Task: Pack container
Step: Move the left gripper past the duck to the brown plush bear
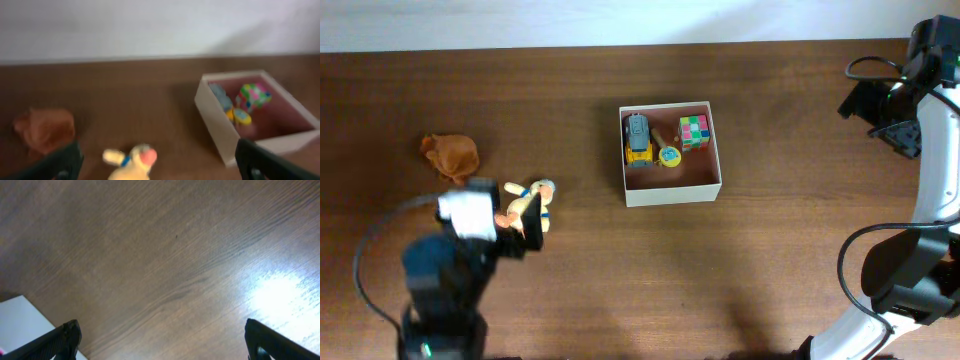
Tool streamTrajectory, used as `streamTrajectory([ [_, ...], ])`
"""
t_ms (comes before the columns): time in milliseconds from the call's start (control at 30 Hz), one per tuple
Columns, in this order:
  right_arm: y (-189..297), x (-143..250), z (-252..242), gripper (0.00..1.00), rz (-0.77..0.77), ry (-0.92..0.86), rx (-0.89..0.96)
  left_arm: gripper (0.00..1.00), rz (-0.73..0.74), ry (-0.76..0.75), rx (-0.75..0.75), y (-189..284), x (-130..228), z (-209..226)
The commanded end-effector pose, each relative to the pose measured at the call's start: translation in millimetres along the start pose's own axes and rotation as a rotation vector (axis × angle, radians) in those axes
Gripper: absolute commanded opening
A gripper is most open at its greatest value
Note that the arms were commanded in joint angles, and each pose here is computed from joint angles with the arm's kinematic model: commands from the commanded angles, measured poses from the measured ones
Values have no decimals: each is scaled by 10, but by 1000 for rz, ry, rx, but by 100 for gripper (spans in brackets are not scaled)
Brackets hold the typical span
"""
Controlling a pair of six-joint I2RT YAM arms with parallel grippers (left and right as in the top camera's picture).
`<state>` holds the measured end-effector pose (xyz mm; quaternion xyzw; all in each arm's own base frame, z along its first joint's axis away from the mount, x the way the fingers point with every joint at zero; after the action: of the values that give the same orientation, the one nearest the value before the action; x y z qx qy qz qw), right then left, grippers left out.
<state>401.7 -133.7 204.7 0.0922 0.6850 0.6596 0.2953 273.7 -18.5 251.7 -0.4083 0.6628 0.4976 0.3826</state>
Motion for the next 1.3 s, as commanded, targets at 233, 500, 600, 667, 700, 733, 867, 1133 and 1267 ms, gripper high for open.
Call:
streamTrajectory([
  [233,-20,-2,-33,99,2,-8,13,99,588,147,-89,-512,101,145],
  [500,-20,-2,-33,99,2,-8,13,99,796,254,22,-855,581,59],
  [600,-20,-2,-33,99,2,-8,13,99,835,206,42,-926,699,84],
  [667,-20,-2,-33,99,2,-8,13,99,856,172,11,-965,769,169],
  [700,-20,-2,-33,99,2,-8,13,99,861,166,-15,-983,792,218],
  [733,-20,-2,-33,99,2,-8,13,99,862,172,-54,-1002,808,279],
  [867,-20,-2,-33,99,2,-8,13,99,794,287,-323,-1043,746,627],
  [1133,-20,-2,-33,99,2,-8,13,99,525,483,-589,-1135,312,1157],
  [1267,-20,-2,-33,99,2,-8,13,99,426,552,-628,-1212,185,1376],
])
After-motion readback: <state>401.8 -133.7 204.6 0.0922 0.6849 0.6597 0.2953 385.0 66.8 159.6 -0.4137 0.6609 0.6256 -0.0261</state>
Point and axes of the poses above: each gripper's point midway between its finger pads, its own y axis back along the fingers, its own z axis along the line the jaws close on, x = y × z, the point moved 1 cm from there along y, back along the fingers, and after that the axes turned 8 degrees about y, right-handed, at the moved point
